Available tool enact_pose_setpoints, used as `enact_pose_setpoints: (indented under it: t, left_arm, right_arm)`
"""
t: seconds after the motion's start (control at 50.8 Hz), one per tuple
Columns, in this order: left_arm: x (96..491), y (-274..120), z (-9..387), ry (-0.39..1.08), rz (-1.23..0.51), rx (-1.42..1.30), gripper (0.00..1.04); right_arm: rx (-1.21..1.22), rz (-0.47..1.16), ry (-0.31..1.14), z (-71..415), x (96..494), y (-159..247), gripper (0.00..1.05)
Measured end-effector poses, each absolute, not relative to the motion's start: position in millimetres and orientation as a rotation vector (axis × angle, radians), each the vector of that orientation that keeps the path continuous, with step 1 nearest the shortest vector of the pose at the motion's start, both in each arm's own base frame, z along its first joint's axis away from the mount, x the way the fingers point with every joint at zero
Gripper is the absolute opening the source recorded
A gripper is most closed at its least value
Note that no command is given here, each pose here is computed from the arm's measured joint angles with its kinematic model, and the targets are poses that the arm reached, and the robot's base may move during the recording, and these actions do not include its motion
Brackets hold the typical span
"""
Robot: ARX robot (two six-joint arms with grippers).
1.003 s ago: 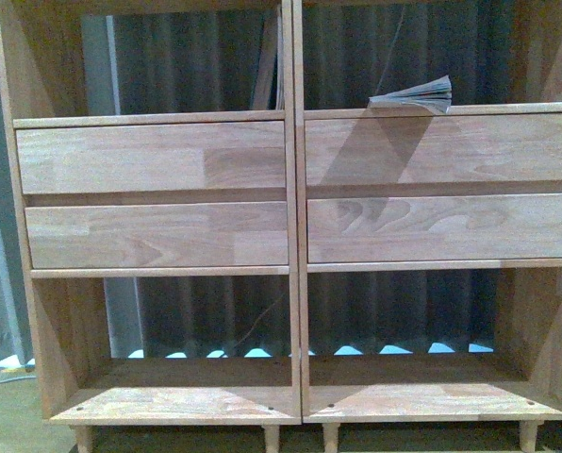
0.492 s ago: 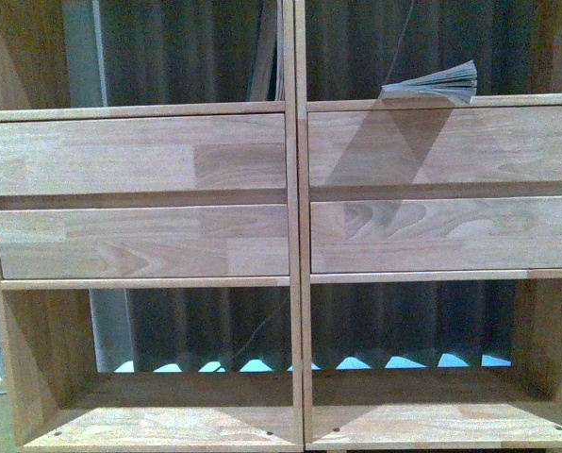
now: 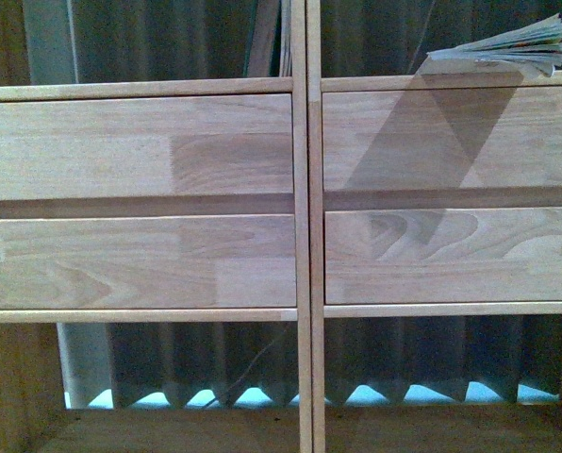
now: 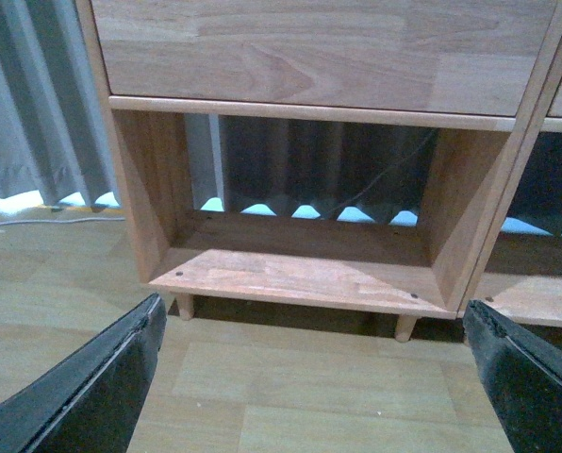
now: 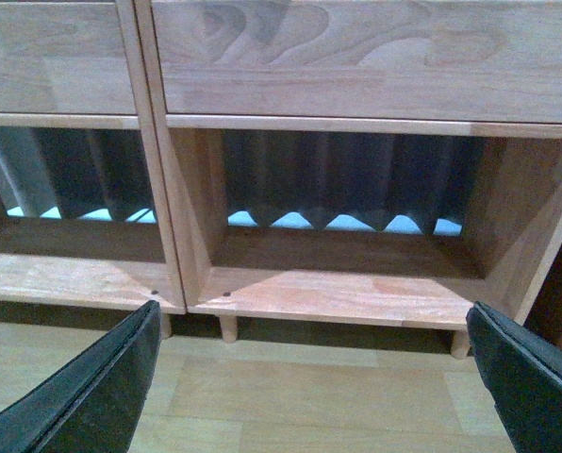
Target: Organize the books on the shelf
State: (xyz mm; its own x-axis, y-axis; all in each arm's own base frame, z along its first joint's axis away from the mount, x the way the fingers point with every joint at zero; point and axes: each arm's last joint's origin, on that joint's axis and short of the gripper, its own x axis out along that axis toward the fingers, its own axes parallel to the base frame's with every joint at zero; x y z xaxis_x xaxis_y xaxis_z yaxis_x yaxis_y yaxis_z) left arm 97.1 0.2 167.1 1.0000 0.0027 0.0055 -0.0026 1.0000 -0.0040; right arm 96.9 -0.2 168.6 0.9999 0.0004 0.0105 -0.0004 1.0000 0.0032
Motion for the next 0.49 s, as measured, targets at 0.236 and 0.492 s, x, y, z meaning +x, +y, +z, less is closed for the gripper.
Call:
enact_pose_setpoints:
  t: [0.236, 0.492]
  left_arm:
    - [97.1, 0.2, 167.1, -0.006, 0.002, -0.004, 0.97]
    - [97.1, 0.2, 167.1, -0.006, 0.003, -0.004, 0.97]
  right_arm:
    - [0.003, 0.000, -0.010, 168.6, 96.9, -0.3, 0.98]
    - [0.003, 0.000, -0.010, 168.6, 96.9, -0.2, 0.98]
